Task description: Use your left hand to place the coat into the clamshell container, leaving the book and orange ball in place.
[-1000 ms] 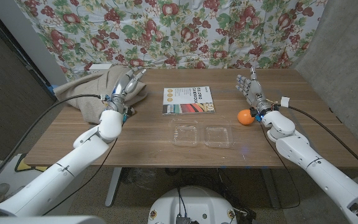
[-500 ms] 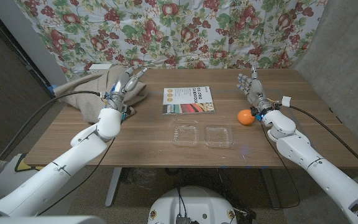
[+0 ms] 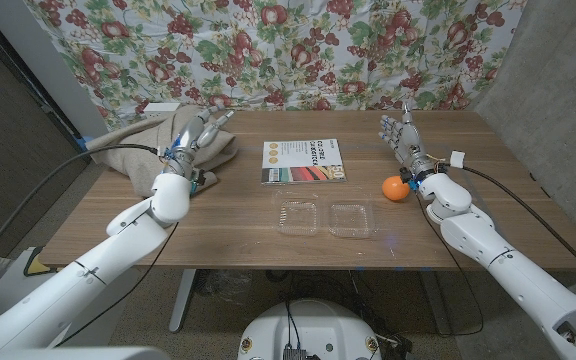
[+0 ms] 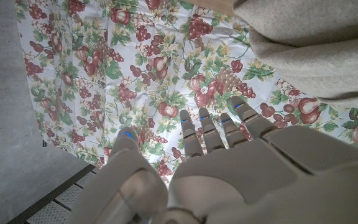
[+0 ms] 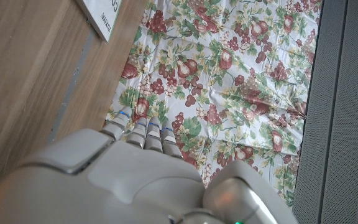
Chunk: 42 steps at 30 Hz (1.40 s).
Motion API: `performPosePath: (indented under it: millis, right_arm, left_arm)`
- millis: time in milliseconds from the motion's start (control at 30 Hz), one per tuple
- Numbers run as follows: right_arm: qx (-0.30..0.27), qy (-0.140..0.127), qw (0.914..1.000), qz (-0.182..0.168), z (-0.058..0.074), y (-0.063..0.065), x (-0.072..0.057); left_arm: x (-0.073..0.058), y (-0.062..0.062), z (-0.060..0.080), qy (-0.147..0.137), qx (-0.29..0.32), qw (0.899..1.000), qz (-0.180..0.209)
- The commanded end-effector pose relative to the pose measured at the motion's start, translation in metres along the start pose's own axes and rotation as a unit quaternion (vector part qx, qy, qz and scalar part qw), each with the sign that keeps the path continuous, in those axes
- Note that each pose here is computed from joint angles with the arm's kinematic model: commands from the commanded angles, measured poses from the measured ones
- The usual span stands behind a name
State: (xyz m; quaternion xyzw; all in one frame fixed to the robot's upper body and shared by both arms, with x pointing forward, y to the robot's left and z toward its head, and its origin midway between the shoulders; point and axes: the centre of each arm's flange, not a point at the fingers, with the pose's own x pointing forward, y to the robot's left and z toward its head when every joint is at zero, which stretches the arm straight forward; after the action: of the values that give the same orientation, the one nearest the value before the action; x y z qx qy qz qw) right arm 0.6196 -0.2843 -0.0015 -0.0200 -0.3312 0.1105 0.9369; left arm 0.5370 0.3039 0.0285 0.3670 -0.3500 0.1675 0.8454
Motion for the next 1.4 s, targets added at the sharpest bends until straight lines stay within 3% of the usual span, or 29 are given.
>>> performPosePath:
  millis: [33, 400, 700, 1400]
  right_arm:
    - [0.001, -0.006, 1.0000, 0.003, -0.001, 0.005, 0.007]
    - [-0.001, -0.009, 1.0000, 0.004, 0.001, 0.007, 0.008]
    - [0.000, -0.002, 1.0000, 0.001, -0.002, 0.006, 0.001]
    - [-0.004, 0.004, 1.0000, 0.005, 0.000, 0.010, -0.004]
  left_arm:
    - [0.005, 0.007, -0.001, 0.003, 0.043, 0.999, 0.007]
    - [0.004, 0.007, -0.008, 0.012, 0.047, 0.999, 0.005]
    - [0.007, 0.021, -0.016, 0.023, 0.079, 0.997, 0.005]
    - [0.004, 0.030, -0.011, 0.042, 0.139, 0.989, 0.007]
